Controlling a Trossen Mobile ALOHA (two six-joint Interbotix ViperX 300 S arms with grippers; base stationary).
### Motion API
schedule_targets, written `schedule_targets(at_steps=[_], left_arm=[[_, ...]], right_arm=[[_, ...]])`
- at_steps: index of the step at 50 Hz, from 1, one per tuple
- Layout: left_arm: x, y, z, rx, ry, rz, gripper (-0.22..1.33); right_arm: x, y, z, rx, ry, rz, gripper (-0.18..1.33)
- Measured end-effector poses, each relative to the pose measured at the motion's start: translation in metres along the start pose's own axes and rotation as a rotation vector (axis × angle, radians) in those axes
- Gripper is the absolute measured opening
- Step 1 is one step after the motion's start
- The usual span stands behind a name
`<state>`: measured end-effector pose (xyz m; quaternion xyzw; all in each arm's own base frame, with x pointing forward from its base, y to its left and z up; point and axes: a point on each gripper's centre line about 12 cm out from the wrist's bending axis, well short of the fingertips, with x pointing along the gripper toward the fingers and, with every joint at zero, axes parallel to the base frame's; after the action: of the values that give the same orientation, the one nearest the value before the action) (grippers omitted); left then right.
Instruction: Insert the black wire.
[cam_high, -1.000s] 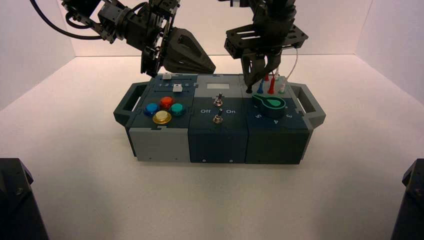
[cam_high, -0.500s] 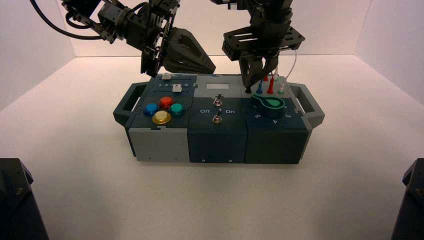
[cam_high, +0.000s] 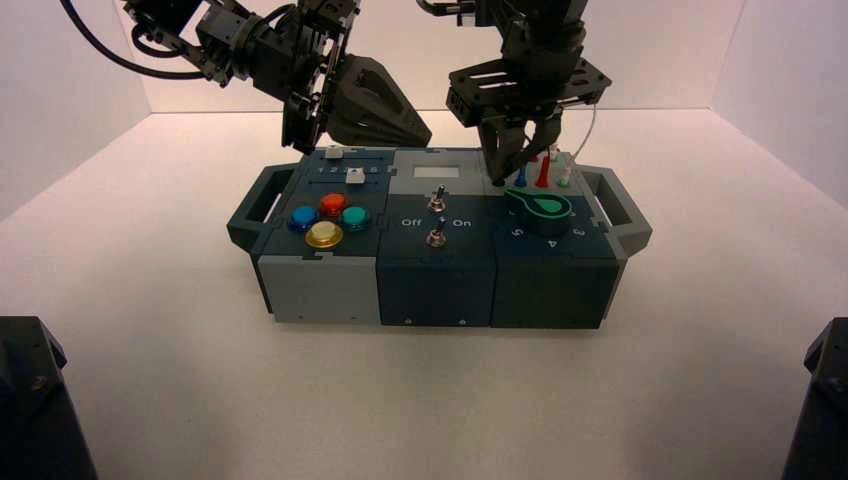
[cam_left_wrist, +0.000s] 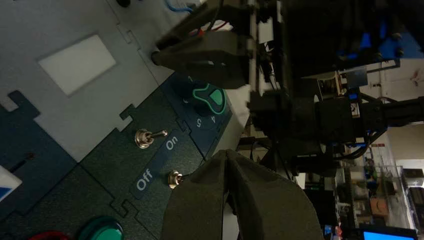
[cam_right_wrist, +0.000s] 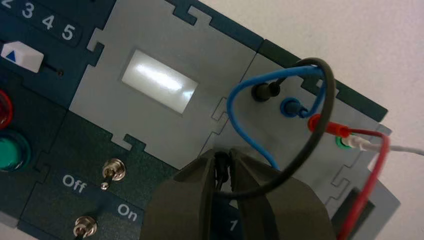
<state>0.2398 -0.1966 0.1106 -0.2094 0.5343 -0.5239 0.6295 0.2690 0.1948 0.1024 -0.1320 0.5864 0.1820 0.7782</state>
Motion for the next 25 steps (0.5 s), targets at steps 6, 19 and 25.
schedule_targets(at_steps=[6,19,25], left_arm=[[-0.001,0.0,0.002,0.018,0.0,0.008,-0.16],[-0.004,-0.002,0.006,0.037,-0.01,0.015,-0.16],[-0.008,-0.005,0.009,0.058,-0.015,0.025,-0.16]], right_arm=[[-0.004,-0.001,-0.001,-0.002,0.007,-0.004,0.42],[-0.031,0.001,0.002,-0.024,-0.051,0.007,0.49],[-0.045,0.0,0.004,-0.04,-0.081,0.01,0.49]])
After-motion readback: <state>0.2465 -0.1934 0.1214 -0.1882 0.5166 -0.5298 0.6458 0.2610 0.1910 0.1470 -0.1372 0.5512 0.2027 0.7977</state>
